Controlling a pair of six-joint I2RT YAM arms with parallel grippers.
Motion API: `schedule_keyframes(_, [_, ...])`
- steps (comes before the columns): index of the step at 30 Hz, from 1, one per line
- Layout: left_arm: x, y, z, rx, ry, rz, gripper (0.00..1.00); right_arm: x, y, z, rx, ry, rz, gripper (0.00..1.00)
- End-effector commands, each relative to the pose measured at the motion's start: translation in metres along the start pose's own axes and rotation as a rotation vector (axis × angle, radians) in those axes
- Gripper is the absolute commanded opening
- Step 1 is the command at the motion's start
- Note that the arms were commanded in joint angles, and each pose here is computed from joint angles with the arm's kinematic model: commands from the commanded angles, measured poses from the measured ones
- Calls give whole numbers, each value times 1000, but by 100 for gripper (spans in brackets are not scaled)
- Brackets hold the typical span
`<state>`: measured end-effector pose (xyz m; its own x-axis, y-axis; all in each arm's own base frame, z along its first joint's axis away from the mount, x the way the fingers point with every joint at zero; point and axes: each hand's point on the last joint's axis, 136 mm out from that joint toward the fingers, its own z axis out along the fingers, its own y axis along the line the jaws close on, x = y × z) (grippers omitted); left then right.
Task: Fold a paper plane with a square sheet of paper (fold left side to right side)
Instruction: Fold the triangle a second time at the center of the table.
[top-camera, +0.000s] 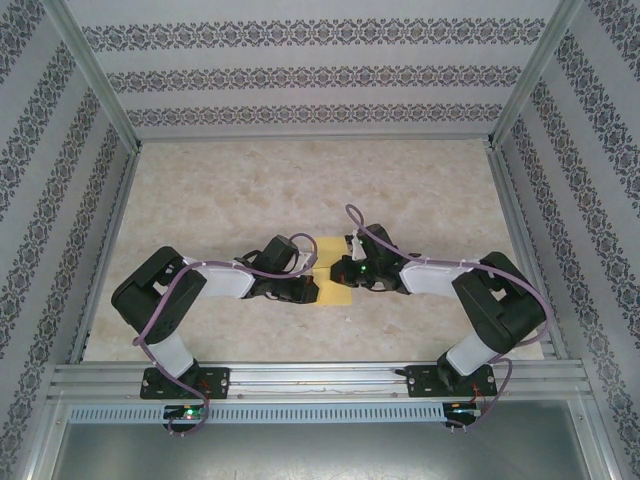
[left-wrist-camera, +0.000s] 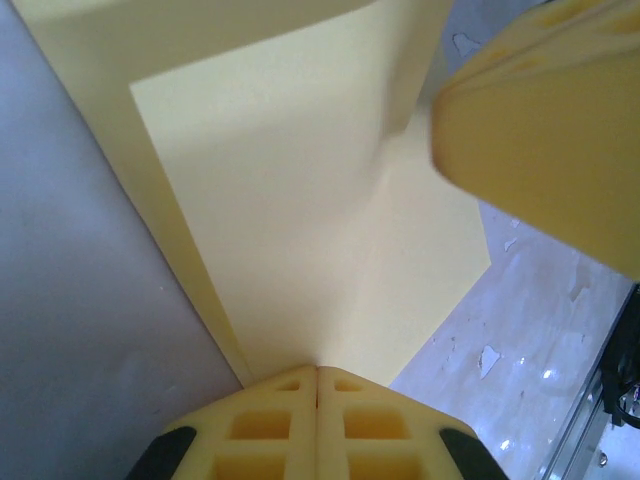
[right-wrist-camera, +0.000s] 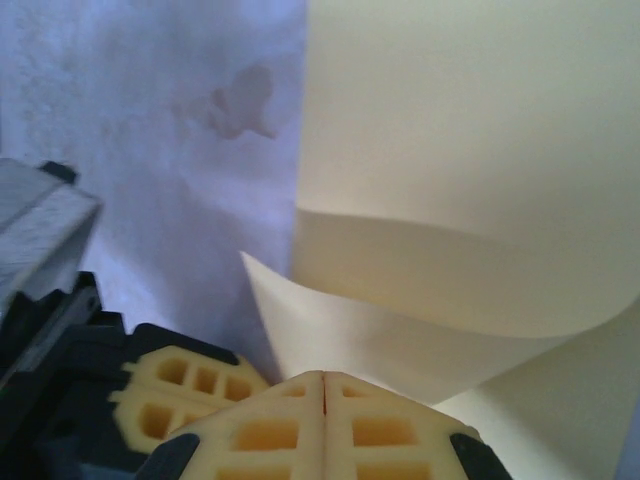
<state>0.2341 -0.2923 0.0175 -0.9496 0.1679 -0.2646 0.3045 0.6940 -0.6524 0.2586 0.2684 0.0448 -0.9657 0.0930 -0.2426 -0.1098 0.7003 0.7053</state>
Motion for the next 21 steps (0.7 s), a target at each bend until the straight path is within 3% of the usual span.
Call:
schedule_keyframes(1, [20,24,6,-104,60,-7,2,11,0,1,4,1,-16,0])
schedule_keyframes(21, [21,28,9,-122,67,-17,0,22,6,24,-8,-7,-19,0])
